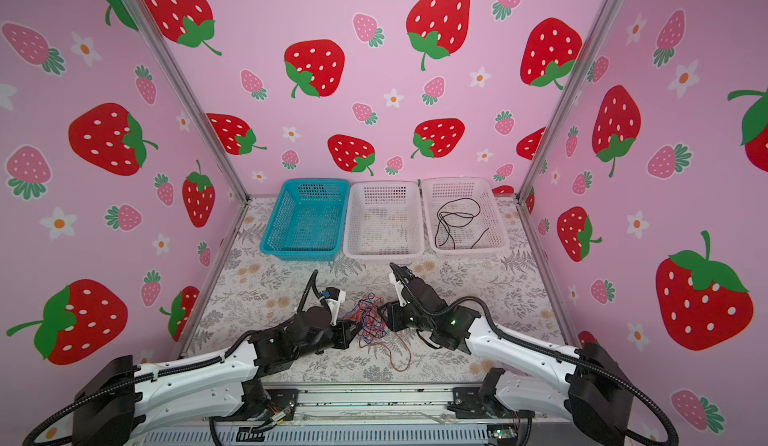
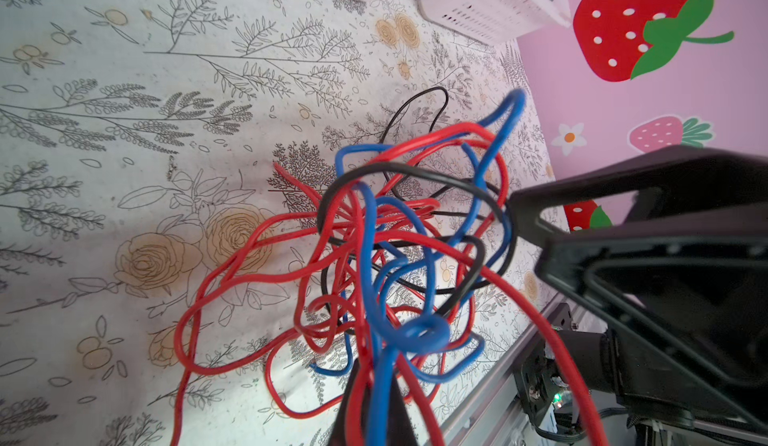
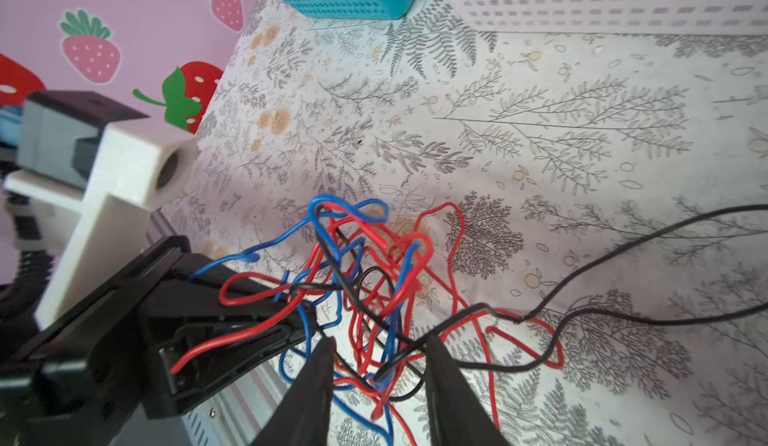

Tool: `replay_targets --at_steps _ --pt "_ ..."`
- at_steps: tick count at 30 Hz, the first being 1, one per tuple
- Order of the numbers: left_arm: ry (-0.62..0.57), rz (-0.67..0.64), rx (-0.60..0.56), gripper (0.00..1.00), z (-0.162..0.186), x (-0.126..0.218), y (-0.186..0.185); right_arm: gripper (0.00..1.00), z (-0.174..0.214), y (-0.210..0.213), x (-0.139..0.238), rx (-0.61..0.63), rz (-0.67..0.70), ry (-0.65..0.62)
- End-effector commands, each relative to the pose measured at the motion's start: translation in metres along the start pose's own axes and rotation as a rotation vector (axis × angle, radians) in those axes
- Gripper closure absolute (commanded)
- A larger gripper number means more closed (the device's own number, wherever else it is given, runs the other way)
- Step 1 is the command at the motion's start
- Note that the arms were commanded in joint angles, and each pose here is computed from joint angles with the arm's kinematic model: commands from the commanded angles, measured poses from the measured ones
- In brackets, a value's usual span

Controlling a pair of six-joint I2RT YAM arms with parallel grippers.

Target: Untangle the cables

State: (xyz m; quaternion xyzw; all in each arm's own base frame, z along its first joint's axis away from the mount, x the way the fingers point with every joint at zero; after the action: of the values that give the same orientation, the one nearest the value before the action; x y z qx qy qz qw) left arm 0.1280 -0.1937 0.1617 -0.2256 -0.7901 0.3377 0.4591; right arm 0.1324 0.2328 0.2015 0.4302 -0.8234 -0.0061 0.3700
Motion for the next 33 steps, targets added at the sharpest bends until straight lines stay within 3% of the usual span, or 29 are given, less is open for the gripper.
replay_targets --at_steps 1,7,12,20,33 --pt "-0.02 0.019 0.017 1.0 -0.003 0.005 -0.003 0.61 0.005 -0.007 -0.003 -0.077 0.074 -0.026" --pt "-0.038 0.021 0.022 1.0 -0.002 0.011 0.001 0.54 0.012 -0.01 0.007 -0.21 0.048 -0.073" --pt "-0.027 0.023 0.024 1.0 -0.001 0.009 0.003 0.45 0.017 -0.009 0.024 -0.413 -0.098 -0.22" --pt "-0.017 0.037 0.025 1.0 0.0 0.009 0.002 0.38 0.031 -0.006 0.017 -0.677 -0.332 -0.244" --pt "-0.018 0.059 0.038 1.0 0.001 0.01 0.002 0.41 0.042 -0.014 0.003 -0.913 -0.363 -0.252"
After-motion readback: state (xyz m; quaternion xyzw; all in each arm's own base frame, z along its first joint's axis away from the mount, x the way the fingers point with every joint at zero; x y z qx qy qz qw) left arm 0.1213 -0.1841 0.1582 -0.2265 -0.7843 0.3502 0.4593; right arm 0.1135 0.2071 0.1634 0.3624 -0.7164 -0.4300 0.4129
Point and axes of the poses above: each gripper's point midway between its finger pads, its own x axis back along the fingers, its own y axis along the line the jaws close on, z = x × y, the point moved 10 cm from there along x, back along the fingers, and after that the axes turned 15 degrees about x, right-handed, at the moved point
